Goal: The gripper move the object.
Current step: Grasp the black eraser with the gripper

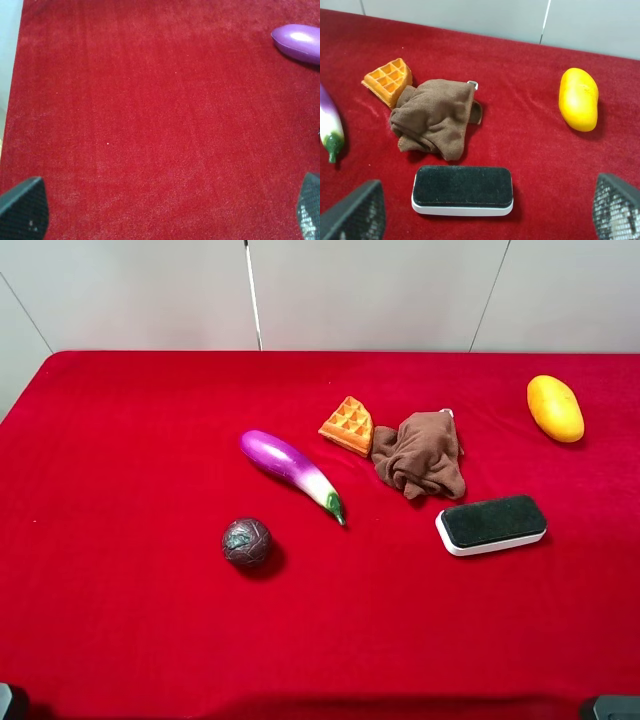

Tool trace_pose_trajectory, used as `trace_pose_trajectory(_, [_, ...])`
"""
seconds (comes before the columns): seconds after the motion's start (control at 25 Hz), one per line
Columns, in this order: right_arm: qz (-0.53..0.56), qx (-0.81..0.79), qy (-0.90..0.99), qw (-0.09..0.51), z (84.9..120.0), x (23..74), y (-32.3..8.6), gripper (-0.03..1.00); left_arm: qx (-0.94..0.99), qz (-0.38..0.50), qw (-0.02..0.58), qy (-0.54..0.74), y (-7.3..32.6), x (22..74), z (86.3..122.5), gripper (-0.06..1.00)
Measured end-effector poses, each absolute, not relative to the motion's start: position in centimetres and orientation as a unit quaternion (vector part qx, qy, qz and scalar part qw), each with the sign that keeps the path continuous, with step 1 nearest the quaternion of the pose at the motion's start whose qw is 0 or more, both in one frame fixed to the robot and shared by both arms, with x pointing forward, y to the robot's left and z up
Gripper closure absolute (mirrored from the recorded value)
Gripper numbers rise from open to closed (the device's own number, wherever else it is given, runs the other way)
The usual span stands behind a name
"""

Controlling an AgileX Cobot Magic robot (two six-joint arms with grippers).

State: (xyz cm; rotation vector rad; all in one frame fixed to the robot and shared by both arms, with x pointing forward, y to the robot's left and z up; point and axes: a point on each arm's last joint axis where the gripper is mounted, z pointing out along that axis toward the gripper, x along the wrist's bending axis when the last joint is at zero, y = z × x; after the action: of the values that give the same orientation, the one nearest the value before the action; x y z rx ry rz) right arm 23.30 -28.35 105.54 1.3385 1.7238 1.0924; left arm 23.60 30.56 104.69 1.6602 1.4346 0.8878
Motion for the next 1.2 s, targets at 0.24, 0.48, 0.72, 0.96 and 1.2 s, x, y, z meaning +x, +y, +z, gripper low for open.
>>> trace_pose_trajectory(0.24, [0.420,0.515,0.663,0.343,105.54,23.30,-28.35,0.34,0.649,0.347,0.378,0.561,30.56,23.60,104.69,-0.05])
trace_pose_trajectory(0.48, [0.420,0.515,0.663,0.343,105.54,23.30,-28.35,0.34,0.648,0.360,0.366,0.562,30.84,23.63,104.71,-0.05])
trace_pose_trajectory(0.72, [0.420,0.515,0.663,0.343,105.54,23.30,-28.35,0.34,0.646,0.377,0.352,0.562,31.19,23.67,104.75,-0.05])
trace_pose_trajectory(0.96, [0.421,0.515,0.663,0.343,105.54,23.30,-28.35,0.34,0.646,0.377,0.352,0.562,31.19,23.67,104.75,-0.05])
trace_pose_trajectory(1.2, [0.421,0.515,0.663,0.343,105.54,23.30,-28.35,0.34,0.646,0.377,0.352,0.563,31.19,23.67,104.75,-0.05])
